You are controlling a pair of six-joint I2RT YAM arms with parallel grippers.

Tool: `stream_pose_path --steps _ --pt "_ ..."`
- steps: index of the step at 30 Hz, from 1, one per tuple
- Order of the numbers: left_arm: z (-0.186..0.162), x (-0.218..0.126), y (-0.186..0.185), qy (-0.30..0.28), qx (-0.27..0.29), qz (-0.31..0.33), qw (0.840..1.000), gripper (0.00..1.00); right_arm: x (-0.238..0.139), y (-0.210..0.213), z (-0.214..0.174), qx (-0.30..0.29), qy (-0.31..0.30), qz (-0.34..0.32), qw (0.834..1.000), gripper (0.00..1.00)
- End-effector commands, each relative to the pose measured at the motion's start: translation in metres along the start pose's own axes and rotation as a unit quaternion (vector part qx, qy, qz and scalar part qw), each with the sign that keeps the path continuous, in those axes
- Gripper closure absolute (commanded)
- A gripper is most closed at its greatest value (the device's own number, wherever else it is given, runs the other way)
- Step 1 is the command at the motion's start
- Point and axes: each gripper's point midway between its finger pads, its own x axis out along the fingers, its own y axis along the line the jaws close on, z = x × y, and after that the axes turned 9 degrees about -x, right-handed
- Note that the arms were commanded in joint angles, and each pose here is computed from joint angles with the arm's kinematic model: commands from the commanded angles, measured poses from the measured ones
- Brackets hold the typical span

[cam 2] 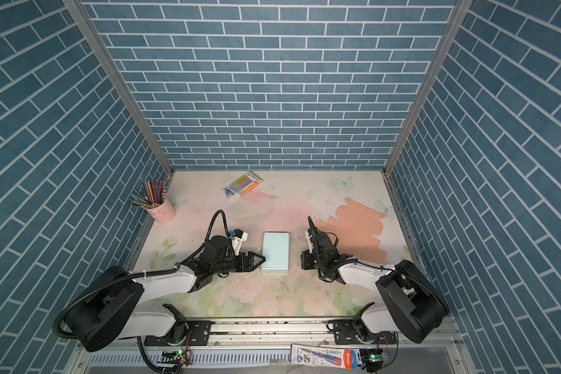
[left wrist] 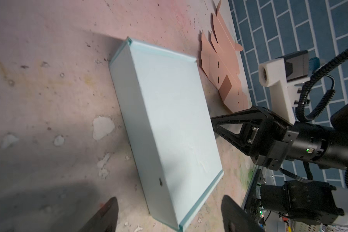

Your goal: Fold the paper box

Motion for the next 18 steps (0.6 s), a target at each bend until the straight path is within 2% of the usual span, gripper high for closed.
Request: stream_pose_path --steps 1,8,18 --pt "0.03 0.008 -0.015 -0.021 0.022 -0.013 0.999 0.19 0.007 0.001 0.016 -0.028 -0.004 0.009 1.0 0.9" --pt "0.061 0.031 -0.015 -0.03 0.008 -0.017 0.999 0.19 0.025 -0.003 0.041 -0.035 -0.011 0.002 0.999 0.91" --pt "0.067 0.046 -0.012 -0.027 -0.013 -0.027 0.999 0.21 0.051 -0.001 0.049 -0.04 0.007 0.013 0.999 0.92"
